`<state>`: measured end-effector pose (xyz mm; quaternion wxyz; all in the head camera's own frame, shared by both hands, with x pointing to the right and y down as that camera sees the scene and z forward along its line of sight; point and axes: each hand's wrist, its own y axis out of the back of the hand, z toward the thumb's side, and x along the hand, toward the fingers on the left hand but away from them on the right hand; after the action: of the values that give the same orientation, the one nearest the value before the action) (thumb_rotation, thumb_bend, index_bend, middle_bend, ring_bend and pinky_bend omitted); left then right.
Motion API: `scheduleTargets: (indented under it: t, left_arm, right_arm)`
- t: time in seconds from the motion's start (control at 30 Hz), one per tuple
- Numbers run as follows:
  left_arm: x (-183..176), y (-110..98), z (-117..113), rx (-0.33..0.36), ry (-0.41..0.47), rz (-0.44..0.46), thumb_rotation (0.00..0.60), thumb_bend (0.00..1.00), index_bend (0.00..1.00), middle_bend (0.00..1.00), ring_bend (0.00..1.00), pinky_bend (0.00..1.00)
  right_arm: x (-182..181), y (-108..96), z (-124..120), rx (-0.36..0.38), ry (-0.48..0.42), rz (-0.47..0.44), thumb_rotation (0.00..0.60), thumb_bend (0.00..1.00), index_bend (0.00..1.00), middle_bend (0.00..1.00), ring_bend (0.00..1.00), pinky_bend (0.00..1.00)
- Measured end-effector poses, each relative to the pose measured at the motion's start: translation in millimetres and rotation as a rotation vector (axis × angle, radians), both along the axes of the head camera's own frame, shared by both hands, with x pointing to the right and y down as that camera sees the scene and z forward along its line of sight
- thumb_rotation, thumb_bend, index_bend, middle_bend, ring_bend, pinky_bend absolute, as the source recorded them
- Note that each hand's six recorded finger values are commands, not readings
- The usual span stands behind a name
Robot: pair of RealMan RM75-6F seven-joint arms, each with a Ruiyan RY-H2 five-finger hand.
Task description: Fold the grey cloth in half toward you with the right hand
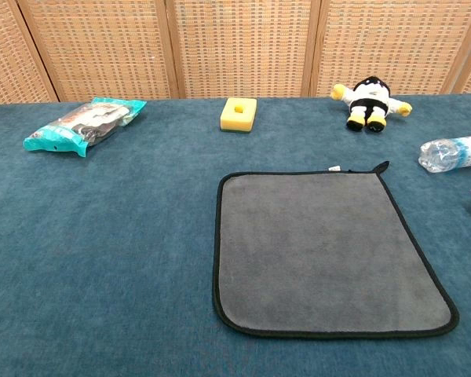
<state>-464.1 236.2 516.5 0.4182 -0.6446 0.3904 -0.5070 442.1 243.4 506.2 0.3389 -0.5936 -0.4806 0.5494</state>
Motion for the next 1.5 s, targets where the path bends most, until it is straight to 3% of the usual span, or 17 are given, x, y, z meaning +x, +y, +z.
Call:
scheduleTargets:
  t: [0.33,0.43,0.57,0.63,0.73,0.83,1.1,1.3,1.5]
  left_arm:
    - [0,-2,4,-0.006,-0.006,-0.002,0.6,0.13,0.0,0.0,0.0,0.0]
    - [1,-4,5,-0.005,-0.008,-0.004,0.6,0.13,0.0,0.0,0.0,0.0]
    - [2,-7,8,-0.005,-0.02,-0.01,0.6,0.13,0.0,0.0,0.0,0.0]
    - [1,-9,10,-0.005,-0.028,-0.017,0.6,0.13,0.0,0.0,0.0,0.0]
    - [0,-12,14,-0.005,-0.046,-0.029,0.6,0.13,0.0,0.0,0.0,0.0]
    - [-1,-16,19,-0.012,-0.06,-0.042,0.6,0.13,0.0,0.0,0.0,0.0]
    - [-4,-30,35,-0.043,-0.088,-0.068,0.6,0.13,0.0,0.0,0.0,0.0]
    - [-8,-38,43,-0.06,-0.099,-0.088,0.6,0.13,0.0,0.0,0.0,0.0]
    - [-10,-44,49,-0.079,-0.115,-0.104,0.6,0.13,0.0,0.0,0.0,0.0]
  right_arm:
    - [-4,-2,6,-0.021,-0.012,-0.014,0.6,0.04,0.0,0.0,0.0,0.0]
    - [-11,-10,14,-0.043,-0.027,-0.049,0.6,0.04,0.07,0.0,0.0,0.0]
    - [-26,-33,30,-0.078,-0.064,-0.126,0.6,0.14,0.21,0.0,0.0,0.0]
    - [-36,-48,41,-0.105,-0.092,-0.166,0.6,0.28,0.31,0.0,0.0,0.0]
    - [-53,-72,57,-0.157,-0.138,-0.208,0.6,0.42,0.35,0.0,0.0,0.0]
    - [-73,-99,71,-0.206,-0.18,-0.233,0.6,0.48,0.35,0.0,0.0,0.0]
    - [-125,-169,108,-0.275,-0.184,-0.235,0.6,0.49,0.35,0.0,0.0,0.0]
    - [-166,-196,144,-0.321,-0.149,-0.23,0.6,0.49,0.35,0.0,0.0,0.0]
    - [-209,-208,179,-0.357,-0.1,-0.248,0.6,0.49,0.35,0.0,0.0,0.0]
